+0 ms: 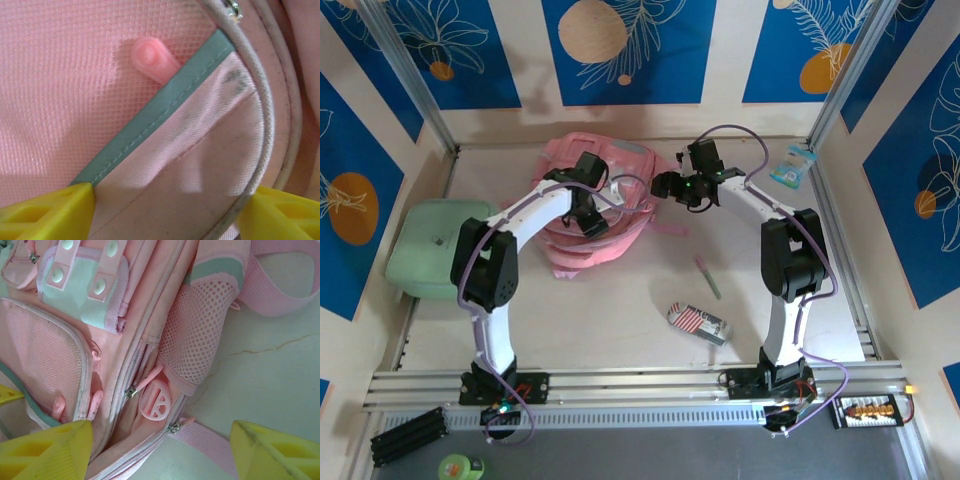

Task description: Pack books, pencil case, and school supplies into a backpack

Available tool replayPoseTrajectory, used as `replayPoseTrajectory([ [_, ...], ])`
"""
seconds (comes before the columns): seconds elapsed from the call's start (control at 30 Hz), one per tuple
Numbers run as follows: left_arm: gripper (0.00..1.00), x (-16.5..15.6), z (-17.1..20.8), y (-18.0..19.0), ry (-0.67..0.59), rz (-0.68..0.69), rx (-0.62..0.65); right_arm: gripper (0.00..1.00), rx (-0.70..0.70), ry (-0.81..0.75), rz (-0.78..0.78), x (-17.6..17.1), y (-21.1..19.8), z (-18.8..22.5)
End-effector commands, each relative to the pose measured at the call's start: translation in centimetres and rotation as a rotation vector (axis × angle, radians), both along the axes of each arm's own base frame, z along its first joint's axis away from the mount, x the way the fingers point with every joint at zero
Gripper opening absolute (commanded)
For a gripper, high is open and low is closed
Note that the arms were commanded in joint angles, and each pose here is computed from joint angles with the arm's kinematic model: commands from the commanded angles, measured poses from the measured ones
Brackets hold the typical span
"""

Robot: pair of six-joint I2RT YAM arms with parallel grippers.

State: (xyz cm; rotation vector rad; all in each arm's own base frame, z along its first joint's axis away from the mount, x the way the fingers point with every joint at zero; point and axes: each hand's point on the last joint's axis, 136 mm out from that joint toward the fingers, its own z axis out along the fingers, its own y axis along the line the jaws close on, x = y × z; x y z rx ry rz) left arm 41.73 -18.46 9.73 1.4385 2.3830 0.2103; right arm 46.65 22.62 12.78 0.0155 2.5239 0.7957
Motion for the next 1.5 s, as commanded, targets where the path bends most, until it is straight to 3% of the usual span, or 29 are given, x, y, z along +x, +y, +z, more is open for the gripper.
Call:
replayPoseTrajectory([
  [0.0, 0.58, 1.6, 0.7, 0.6, -0.053, -0.03, 0.068, 0.72, 0.035, -0.033, 0.019, -0.4, 0.3, 1.8],
  [0.13, 0.29, 2.4, 2.9, -0.3, -0.124, -0.031, -0.006, 0.72, 0.064, -0.054, 0.073, -0.6, 1.1, 2.4],
  [0.33, 0.0, 2.7, 6.5, -0.8, -0.231, 0.006, -0.114, 0.71, 0.124, -0.048, 0.159, -0.6, 3.0, 2.6],
  [0.63, 0.0, 0.6, 10.9, -0.8, -0.317, 0.107, -0.402, 0.72, 0.207, -0.093, 0.267, 1.4, 5.9, 3.8],
  [0.83, 0.0, -0.4, 12.5, -0.5, -0.348, 0.147, -0.53, 0.72, 0.231, -0.085, 0.334, 2.6, 7.7, 2.6],
  [1.23, 0.0, -0.5, 12.0, 0.4, -0.333, 0.182, -0.564, 0.72, 0.28, -0.029, 0.554, -0.8, 10.0, 0.0],
  [1.33, 0.0, -0.5, 11.9, 0.4, -0.331, 0.18, -0.557, 0.67, 0.258, -0.054, 0.578, -1.7, 9.6, 0.2],
  [1.47, 0.0, -0.5, 11.7, 0.7, -0.327, 0.184, -0.551, 0.52, 0.235, -0.088, 0.585, -2.1, 8.6, 0.4],
])
